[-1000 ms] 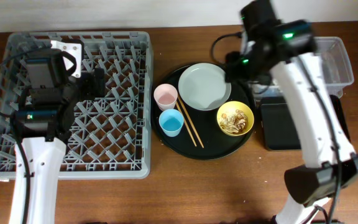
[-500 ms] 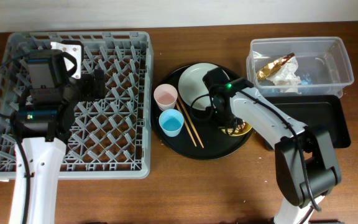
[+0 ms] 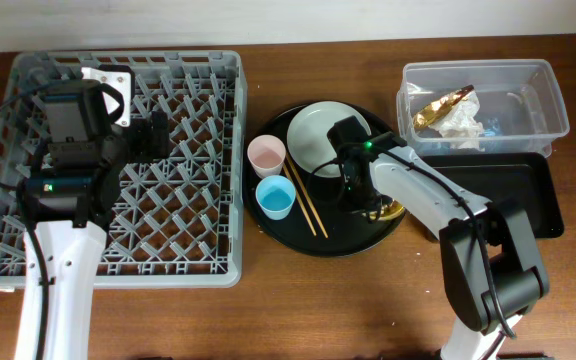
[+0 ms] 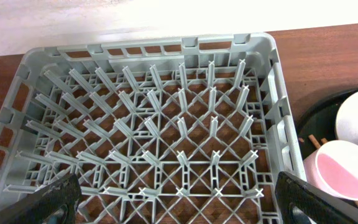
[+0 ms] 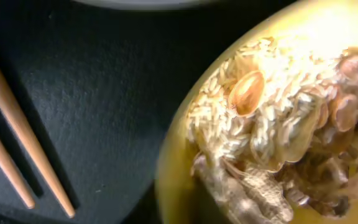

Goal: Sort waste into correct bins and load items into the dishwasher rack
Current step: 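Grasp the yellow bowl rim with the right gripper, then tip the yellow bowl over the black tray to dump scraps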

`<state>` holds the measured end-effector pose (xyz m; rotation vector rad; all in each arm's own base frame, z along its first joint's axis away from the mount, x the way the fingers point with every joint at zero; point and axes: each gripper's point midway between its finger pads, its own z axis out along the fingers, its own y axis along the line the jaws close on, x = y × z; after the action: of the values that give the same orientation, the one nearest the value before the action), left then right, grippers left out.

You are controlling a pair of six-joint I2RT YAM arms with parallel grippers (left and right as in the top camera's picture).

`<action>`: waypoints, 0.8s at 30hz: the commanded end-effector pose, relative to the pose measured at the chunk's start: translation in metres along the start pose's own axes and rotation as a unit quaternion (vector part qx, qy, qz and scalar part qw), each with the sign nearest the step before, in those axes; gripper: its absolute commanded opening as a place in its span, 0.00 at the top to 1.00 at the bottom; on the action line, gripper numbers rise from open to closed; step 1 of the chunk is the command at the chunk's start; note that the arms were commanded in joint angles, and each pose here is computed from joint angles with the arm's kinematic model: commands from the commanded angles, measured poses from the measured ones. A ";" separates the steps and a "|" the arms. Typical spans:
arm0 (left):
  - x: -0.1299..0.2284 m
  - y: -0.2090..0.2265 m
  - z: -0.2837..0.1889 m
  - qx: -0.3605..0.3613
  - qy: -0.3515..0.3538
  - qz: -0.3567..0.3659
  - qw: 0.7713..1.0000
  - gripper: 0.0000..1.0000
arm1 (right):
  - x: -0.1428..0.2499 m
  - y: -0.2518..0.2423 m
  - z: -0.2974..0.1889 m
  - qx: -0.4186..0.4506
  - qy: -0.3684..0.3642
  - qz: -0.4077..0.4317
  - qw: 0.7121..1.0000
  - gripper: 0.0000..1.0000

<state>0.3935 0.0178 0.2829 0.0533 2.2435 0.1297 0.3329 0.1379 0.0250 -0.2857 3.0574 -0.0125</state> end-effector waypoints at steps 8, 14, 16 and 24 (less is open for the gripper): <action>-0.007 0.001 -0.004 -0.003 -0.009 -0.006 1.000 0.01 | -0.015 0.009 -0.111 -0.047 -0.072 0.001 0.996 0.96; -0.007 0.001 -0.004 -0.003 -0.009 -0.006 1.000 0.01 | 0.001 -0.032 -0.206 -0.117 -0.154 0.058 0.979 0.96; -0.007 0.001 -0.004 -0.003 -0.009 -0.006 1.000 0.01 | 0.006 -0.054 -0.217 -0.140 -0.169 0.066 0.973 0.96; -0.007 0.001 -0.004 -0.003 -0.009 -0.006 1.000 0.01 | 0.011 -0.118 -0.189 -0.272 -0.214 0.093 0.934 0.96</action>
<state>0.3934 0.0178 0.2827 0.0499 2.2442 0.1280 0.3303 0.0215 0.2217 0.0510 2.6789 0.5608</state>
